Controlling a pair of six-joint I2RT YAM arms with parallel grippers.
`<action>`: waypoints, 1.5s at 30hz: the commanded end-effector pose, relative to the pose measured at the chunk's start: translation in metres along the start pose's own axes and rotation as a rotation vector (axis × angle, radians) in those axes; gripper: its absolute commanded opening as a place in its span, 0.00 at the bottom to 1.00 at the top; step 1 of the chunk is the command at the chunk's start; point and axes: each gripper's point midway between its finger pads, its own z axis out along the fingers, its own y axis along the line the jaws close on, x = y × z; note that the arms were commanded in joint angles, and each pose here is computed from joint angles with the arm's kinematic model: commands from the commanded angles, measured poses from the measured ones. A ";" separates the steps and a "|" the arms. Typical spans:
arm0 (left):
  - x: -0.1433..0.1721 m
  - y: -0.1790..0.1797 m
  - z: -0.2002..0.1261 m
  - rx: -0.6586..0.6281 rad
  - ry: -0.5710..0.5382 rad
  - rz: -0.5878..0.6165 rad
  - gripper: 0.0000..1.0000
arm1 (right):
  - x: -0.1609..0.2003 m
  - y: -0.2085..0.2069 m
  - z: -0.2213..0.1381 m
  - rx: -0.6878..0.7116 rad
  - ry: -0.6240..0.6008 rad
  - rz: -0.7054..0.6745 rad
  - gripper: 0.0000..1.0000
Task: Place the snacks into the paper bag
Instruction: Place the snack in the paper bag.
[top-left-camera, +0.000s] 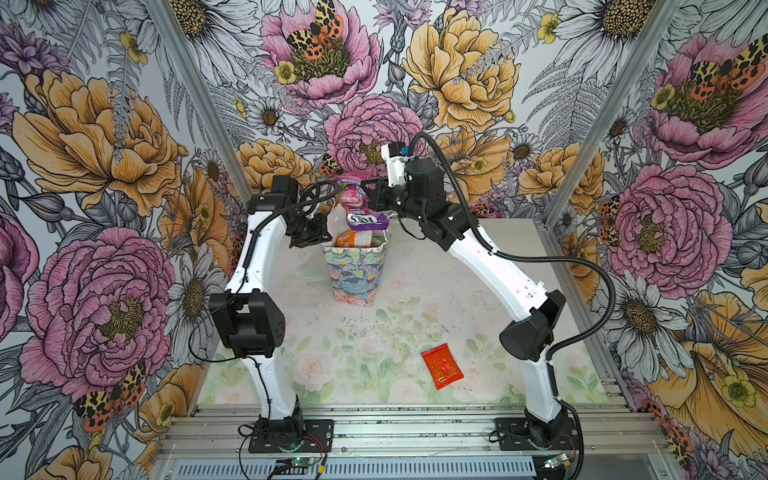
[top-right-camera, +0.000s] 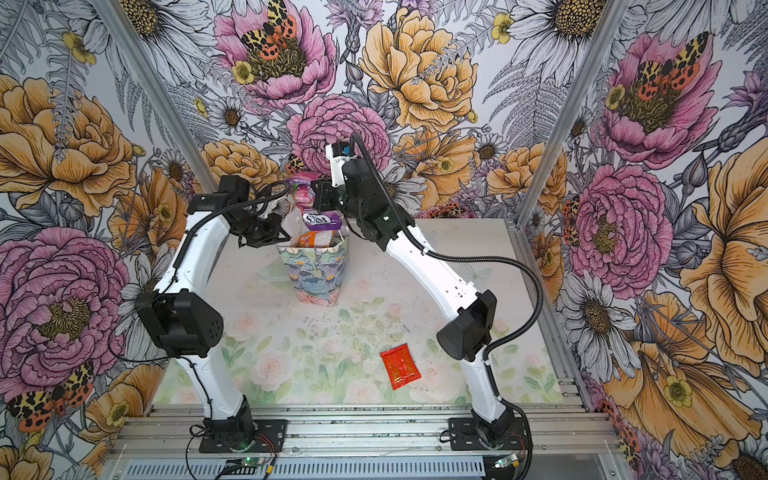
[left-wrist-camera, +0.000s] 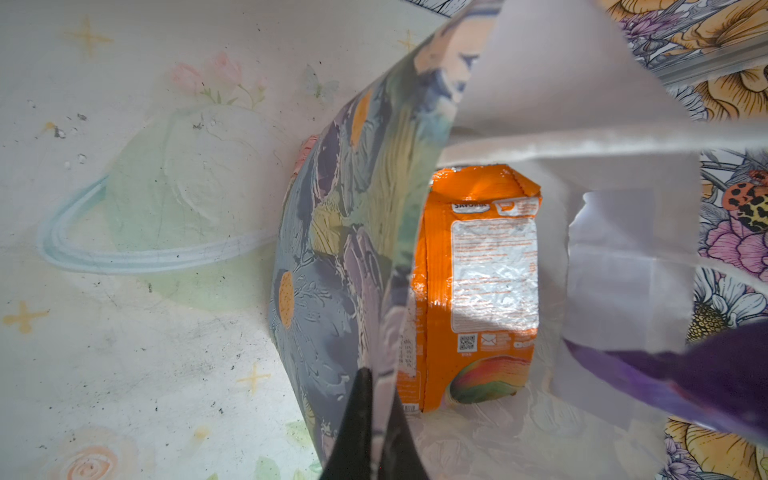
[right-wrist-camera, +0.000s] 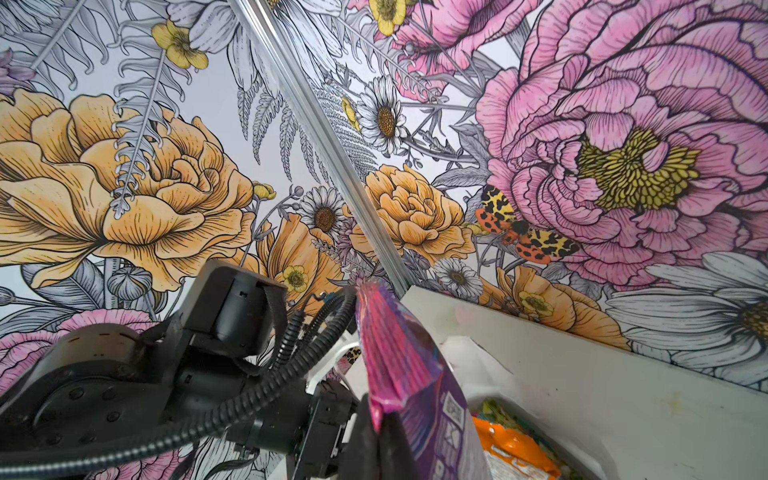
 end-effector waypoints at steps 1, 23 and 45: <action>-0.008 -0.011 -0.019 0.059 -0.060 0.009 0.00 | -0.014 0.018 -0.001 -0.076 -0.040 0.038 0.00; -0.009 -0.010 -0.022 0.064 -0.066 0.005 0.00 | 0.029 0.009 0.014 -0.101 0.071 0.172 0.00; -0.009 -0.011 -0.022 0.068 -0.066 0.004 0.00 | 0.044 -0.018 -0.003 -0.024 0.051 0.205 0.00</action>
